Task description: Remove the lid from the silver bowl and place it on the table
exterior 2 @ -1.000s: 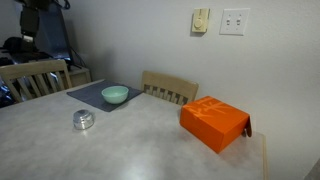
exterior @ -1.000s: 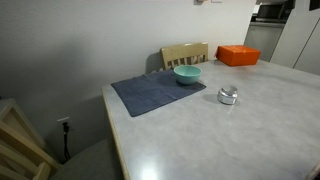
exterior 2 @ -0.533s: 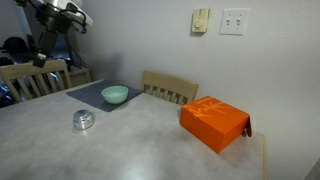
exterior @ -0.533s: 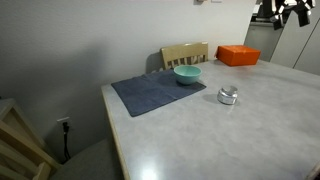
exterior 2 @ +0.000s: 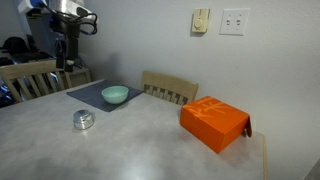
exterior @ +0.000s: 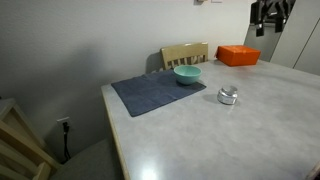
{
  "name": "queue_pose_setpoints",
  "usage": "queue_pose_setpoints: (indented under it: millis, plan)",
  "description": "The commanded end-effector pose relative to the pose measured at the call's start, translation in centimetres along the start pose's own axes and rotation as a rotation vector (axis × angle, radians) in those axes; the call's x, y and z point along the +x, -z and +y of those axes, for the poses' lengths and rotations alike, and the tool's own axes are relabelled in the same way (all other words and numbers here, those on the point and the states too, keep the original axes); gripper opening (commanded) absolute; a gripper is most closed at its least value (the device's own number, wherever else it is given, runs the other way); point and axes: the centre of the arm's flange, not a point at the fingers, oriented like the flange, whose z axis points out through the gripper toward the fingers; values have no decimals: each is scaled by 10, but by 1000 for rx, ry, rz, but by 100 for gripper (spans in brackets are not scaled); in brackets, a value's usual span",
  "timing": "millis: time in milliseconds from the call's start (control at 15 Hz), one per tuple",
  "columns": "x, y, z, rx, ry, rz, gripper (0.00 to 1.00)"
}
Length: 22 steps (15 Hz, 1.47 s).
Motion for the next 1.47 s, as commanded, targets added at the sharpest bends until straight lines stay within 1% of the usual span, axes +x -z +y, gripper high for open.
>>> queue_pose_setpoints:
  millis: [0, 67, 133, 267, 400, 533, 733, 800, 867, 1000, 1133, 1267, 1400]
  plan:
    - [16, -38, -2, 49, 104, 174, 100]
    - [22, -44, -2, 80, 108, 223, 100]
    - [29, -49, -2, 132, 112, 241, 100]
    - [37, -64, -5, 199, 126, 261, 100]
    - [44, -85, -10, 233, 147, 237, 100]
    - [47, -106, -18, 218, 150, 179, 100]
    - [45, -132, -34, 127, 153, 105, 100]
    - [43, -137, -39, 91, 153, 97, 100]
    - [45, -128, -30, 137, 151, 126, 100]
    - [44, -138, -39, 106, 153, 112, 100]
    - [43, -138, -41, 103, 156, 111, 100]
    - [42, -142, -41, 93, 156, 143, 100]
    - [44, -148, -42, 71, 160, 151, 100]
